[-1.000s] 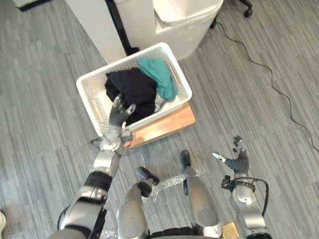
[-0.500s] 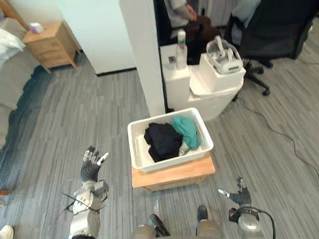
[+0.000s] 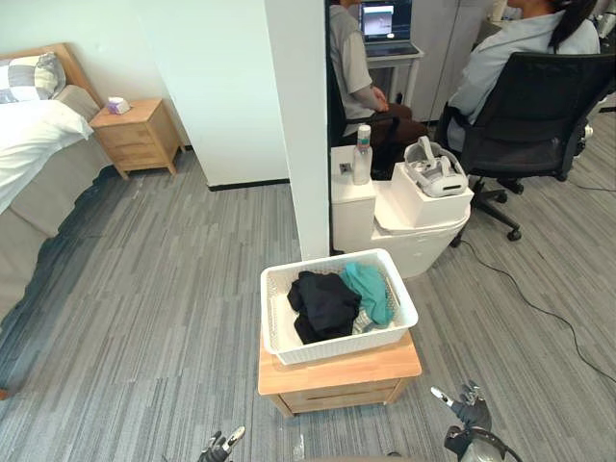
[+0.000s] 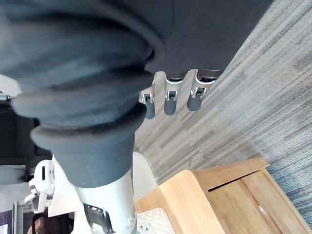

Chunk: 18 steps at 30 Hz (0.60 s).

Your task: Tidy the bed and pick cloth on bed and put in laundry

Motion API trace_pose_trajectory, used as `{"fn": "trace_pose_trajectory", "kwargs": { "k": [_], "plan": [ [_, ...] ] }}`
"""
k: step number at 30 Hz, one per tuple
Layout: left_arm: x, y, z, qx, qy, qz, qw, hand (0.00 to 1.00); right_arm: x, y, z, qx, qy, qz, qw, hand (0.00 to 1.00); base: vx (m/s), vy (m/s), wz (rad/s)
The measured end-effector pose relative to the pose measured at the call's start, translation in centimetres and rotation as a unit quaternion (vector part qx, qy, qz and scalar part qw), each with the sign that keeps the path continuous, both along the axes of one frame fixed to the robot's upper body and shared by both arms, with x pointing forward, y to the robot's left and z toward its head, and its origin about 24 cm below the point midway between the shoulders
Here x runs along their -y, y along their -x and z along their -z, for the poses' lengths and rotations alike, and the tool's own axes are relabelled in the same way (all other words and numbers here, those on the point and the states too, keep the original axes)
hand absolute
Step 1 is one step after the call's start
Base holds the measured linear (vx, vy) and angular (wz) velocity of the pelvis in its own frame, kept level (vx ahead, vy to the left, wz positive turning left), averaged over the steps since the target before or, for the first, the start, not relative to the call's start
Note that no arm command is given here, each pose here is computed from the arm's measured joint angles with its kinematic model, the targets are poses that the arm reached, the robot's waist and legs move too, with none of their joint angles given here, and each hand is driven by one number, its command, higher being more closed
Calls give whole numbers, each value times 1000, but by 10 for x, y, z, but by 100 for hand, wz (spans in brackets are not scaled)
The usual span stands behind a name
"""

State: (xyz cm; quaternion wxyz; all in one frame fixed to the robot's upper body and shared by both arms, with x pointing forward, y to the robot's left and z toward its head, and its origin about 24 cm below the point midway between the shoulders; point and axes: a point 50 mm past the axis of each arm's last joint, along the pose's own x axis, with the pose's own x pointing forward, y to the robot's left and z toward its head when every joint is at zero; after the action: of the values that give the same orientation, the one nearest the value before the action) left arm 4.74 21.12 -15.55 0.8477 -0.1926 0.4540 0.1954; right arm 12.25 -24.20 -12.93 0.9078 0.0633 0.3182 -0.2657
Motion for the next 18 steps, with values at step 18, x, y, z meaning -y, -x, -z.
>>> {"fn": "trace_pose_trajectory", "kwargs": {
  "k": [18],
  "plan": [
    [44, -71, -20, 78, 78, 21, 994, 0, -26, 36, 6, -43, -89, -23, 995, 0, 32, -14, 53]
  ]
}}
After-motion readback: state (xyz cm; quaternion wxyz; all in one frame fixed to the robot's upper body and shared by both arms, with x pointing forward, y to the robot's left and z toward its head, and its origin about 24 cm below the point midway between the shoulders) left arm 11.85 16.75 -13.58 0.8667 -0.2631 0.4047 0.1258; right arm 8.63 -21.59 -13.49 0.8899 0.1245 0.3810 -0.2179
